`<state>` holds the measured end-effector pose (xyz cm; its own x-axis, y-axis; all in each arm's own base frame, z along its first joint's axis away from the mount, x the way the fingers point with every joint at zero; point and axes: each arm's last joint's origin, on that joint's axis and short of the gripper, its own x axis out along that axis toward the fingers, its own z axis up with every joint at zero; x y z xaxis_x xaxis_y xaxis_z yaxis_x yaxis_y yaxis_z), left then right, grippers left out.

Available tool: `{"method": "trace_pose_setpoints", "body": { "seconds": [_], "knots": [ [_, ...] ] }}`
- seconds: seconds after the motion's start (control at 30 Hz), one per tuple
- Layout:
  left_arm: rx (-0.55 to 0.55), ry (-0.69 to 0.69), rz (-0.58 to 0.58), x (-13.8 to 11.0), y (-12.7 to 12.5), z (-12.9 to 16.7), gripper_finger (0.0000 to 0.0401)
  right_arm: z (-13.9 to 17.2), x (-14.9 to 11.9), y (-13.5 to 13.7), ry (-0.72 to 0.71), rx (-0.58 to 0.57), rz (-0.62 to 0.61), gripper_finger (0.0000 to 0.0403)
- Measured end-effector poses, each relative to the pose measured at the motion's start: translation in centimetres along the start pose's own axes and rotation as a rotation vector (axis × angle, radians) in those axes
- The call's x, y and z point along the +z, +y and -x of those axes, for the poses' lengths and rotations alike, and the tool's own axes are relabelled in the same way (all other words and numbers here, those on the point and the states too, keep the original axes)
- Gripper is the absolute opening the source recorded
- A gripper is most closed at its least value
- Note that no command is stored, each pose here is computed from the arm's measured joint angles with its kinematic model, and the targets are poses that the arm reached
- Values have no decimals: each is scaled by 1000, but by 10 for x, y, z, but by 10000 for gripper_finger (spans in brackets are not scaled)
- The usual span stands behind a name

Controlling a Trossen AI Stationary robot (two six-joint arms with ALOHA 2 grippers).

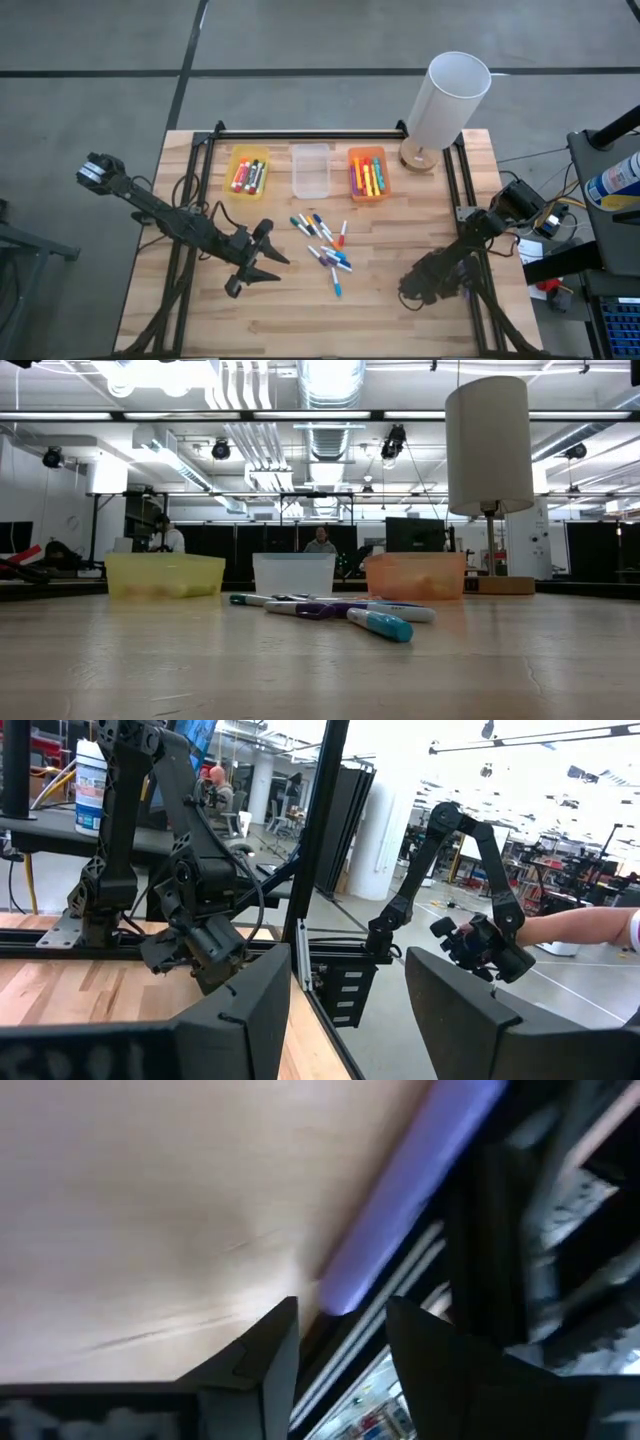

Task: Pick & Place Markers
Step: Put the large purple highlighter pen into the orange bin

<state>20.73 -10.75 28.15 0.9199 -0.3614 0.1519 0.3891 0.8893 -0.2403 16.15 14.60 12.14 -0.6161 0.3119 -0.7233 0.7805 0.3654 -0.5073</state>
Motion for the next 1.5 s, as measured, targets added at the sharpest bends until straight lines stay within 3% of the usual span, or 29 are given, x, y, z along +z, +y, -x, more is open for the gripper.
{"method": "trace_pose_setpoints", "body": {
  "seconds": [0.37, 0.63, 0.9, 1.23, 1.5],
  "knots": [
    [-1, -7, 1, 1, 0, 0, 193, -4, 8, -6, -96, -42, 51, 17],
    [-2, -7, 1, 1, 0, 0, 193, -5, 10, -10, -108, -82, 44, 8],
    [-2, -8, 1, 1, 0, 0, 193, -6, 8, -12, -20, -100, 63, 8],
    [-2, -8, 7, 1, 0, 0, 193, -17, 9, -6, 23, -36, 27, 8],
    [-1, -8, -9, 1, 0, 0, 193, 8, -9, 14, -84, 129, 143, 8]
  ]
}}
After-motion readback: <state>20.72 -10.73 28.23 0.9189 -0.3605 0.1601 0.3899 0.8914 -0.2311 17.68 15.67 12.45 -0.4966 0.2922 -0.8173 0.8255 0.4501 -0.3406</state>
